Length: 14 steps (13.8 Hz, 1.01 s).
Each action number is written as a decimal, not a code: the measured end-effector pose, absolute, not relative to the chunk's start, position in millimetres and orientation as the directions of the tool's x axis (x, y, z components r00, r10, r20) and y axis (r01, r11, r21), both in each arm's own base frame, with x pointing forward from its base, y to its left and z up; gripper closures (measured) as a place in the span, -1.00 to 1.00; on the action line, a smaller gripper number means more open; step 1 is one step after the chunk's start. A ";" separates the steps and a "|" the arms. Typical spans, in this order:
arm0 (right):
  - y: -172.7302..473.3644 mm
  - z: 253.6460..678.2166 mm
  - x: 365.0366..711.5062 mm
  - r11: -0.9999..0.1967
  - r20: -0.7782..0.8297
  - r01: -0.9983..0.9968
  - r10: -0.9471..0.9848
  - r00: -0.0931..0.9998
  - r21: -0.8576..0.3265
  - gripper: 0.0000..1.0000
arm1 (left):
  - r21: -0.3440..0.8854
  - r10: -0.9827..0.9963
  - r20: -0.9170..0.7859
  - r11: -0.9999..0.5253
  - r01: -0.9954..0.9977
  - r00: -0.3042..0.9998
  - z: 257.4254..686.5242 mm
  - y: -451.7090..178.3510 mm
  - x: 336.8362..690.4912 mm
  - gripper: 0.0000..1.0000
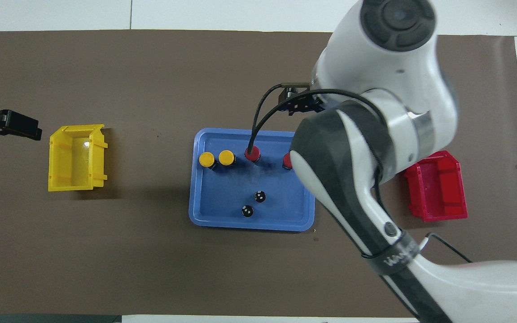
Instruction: Sort red and yellow buttons by color
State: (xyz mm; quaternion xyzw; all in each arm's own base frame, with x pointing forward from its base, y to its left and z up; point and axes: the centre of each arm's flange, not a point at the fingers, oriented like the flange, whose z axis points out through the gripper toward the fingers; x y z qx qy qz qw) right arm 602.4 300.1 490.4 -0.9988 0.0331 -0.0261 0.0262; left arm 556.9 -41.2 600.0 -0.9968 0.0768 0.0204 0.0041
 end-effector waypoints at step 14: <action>311.8 342.0 548.7 -0.998 0.005 -0.067 -0.067 0.998 -0.003 -0.69 | -0.005 -0.138 -0.054 -0.990 -0.138 0.989 594.4 -41.3 556.2 -1.00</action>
